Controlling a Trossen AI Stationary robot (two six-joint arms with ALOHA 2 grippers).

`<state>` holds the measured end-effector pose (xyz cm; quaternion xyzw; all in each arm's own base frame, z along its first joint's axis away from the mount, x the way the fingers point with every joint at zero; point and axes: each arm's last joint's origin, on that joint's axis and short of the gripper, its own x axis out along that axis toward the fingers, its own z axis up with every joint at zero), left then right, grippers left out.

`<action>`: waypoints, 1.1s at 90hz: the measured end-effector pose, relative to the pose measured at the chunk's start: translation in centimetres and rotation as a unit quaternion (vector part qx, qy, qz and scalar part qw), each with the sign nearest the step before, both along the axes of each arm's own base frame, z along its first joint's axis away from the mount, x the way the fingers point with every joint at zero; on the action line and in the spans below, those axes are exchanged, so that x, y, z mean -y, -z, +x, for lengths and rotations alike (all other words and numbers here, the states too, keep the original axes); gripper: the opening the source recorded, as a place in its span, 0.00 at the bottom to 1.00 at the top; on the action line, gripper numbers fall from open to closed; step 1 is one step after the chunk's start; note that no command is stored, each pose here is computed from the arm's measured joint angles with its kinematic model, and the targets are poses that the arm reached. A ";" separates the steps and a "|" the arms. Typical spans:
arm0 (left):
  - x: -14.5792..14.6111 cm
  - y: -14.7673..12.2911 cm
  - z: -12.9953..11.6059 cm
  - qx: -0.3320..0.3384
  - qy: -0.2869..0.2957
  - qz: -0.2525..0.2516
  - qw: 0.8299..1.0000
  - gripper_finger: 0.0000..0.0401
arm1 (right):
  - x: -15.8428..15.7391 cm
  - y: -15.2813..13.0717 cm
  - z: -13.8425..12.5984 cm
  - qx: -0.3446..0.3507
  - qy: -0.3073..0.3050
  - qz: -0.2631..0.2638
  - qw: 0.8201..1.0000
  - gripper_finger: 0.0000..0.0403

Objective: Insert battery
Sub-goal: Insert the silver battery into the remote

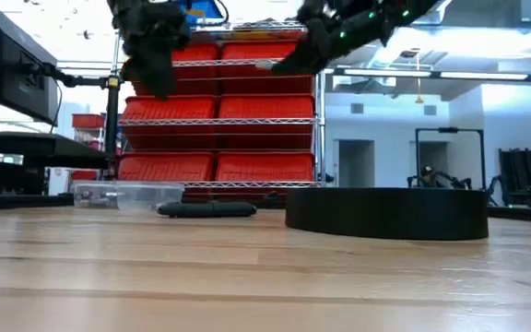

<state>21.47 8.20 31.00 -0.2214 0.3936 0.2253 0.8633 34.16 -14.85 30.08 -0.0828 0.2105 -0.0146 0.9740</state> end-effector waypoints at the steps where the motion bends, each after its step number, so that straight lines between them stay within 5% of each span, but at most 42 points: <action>1: 0.2 0.2 0.0 0.001 0.000 0.000 1.000 0.43 | -0.1 0.3 0.2 -0.004 -0.004 0.003 1.000 0.04; 21: 4.1 5.6 -0.9 0.029 0.016 0.023 0.999 0.43 | -1.7 4.3 3.7 -0.107 -0.063 0.040 0.991 0.04; 54: 6.8 15.0 -2.2 0.054 0.044 0.089 0.994 0.43 | -4.2 10.0 8.2 -0.163 -0.145 0.032 0.975 0.04; 77: 6.8 18.0 -1.8 0.065 0.039 0.094 0.993 0.43 | -4.8 12.0 11.1 -0.205 -0.180 -0.046 0.961 0.04; 99: 6.8 18.8 -0.3 0.089 0.048 0.110 0.989 0.43 | -4.7 14.1 13.4 -0.282 -0.177 -0.051 0.942 0.04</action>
